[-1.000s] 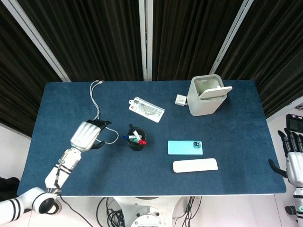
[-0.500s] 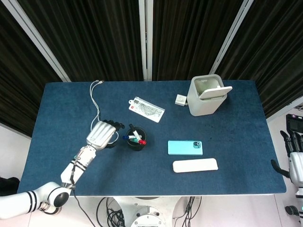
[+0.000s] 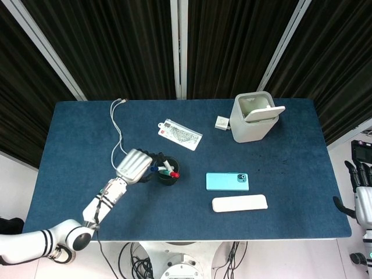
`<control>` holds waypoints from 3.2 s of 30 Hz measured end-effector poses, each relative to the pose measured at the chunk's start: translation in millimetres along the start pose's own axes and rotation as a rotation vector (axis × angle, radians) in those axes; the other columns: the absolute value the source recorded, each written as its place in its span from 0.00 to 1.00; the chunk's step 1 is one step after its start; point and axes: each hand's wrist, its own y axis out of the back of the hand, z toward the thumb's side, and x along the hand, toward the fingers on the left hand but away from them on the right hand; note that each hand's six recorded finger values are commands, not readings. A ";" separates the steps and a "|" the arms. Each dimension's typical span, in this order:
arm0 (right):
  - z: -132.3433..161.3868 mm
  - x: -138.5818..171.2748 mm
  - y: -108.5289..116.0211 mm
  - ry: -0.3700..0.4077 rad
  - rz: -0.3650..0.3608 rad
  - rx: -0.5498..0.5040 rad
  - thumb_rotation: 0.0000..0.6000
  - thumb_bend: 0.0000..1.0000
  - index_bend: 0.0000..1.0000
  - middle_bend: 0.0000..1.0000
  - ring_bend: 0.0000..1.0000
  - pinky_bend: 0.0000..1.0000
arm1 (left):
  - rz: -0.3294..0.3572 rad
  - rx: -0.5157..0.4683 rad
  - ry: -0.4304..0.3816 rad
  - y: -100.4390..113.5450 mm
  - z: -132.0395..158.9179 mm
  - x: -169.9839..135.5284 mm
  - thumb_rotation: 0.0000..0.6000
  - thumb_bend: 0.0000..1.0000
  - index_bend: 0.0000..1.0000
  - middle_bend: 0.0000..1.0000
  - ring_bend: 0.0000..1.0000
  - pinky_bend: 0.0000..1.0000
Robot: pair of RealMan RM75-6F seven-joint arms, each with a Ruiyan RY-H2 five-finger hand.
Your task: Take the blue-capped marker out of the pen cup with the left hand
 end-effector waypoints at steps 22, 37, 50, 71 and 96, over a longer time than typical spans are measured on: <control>-6.3 -0.4 -1.9 -0.029 0.038 -0.001 1.00 0.18 0.00 0.00 0.00 0.00 | 0.003 -0.043 -0.013 -0.4 5.1 5.4 1.00 0.38 0.55 0.57 0.61 0.67; -7.8 0.4 1.3 -0.035 0.034 -0.002 1.00 0.18 0.00 0.00 0.00 0.00 | 0.061 -0.123 -0.018 30.5 4.6 -14.6 1.00 0.38 0.58 0.58 0.62 0.67; -8.0 1.8 2.4 -0.040 0.029 0.008 1.00 0.18 0.00 0.00 0.00 0.00 | 0.180 -0.139 0.078 98.0 -36.8 -78.9 1.00 0.40 0.60 0.59 0.63 0.68; -4.2 2.9 -0.7 -0.038 0.041 0.020 1.00 0.18 0.00 0.00 0.00 0.00 | 0.153 -0.069 0.411 17.7 -165.4 -107.3 1.00 0.41 0.59 0.59 0.63 0.69; -9.2 4.4 -0.1 -0.035 0.056 0.013 1.00 0.18 0.00 0.00 0.00 0.00 | 0.071 -0.173 0.340 5.3 -137.8 -133.9 1.00 0.19 0.03 0.10 0.08 0.28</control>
